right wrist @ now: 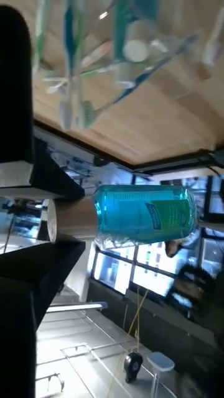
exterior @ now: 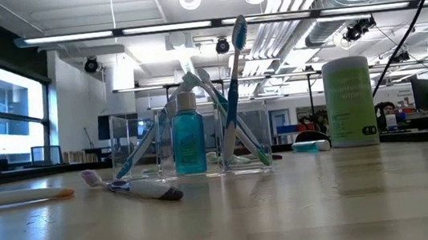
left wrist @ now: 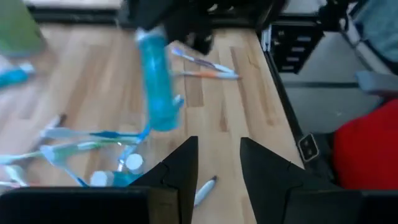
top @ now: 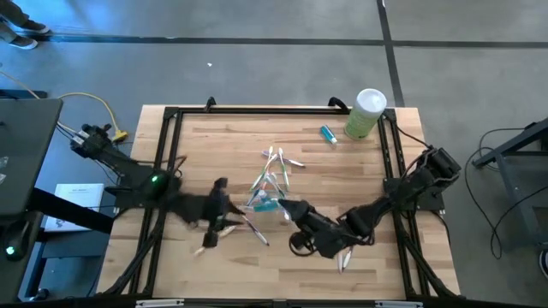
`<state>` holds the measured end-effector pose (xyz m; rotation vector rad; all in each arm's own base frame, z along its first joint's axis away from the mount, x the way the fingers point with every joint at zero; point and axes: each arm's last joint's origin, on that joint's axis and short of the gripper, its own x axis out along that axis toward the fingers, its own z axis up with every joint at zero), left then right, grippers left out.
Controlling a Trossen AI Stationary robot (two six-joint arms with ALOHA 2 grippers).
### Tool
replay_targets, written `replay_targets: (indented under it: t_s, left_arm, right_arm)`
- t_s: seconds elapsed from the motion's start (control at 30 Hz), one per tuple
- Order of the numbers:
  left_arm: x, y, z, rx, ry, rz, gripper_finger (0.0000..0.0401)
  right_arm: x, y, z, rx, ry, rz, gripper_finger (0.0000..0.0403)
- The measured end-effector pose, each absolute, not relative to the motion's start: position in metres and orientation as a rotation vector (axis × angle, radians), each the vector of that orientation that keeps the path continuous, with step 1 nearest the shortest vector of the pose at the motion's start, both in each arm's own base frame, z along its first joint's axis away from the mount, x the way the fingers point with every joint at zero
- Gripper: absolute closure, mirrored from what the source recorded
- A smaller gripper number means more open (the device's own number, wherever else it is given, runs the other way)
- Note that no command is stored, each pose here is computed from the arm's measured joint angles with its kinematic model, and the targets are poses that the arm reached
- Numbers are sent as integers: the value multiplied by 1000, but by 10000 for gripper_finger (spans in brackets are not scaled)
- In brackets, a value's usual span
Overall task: Pick & Place toothbrushing station
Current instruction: Put the mouthwash into the center of the transparent organizer
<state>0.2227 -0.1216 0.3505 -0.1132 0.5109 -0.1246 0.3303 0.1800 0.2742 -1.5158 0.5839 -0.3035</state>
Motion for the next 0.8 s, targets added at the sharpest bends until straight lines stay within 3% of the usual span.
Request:
replay_targets:
  t_s: [0.2,0.5,0.63,0.8]
  left_arm:
    - [246,-115,348,-140,502,-343,287]
    - [254,-100,352,-151,442,-217,280]
    - [254,-98,352,-228,449,-191,250]
    - [257,-93,350,-361,423,25,213]
  right_arm:
    - [328,186,274,-1460,558,-319,318]
    - [325,189,271,-1407,551,-312,318]
    - [321,195,271,-1413,542,-297,318]
    - [319,199,271,-1416,529,-274,318]
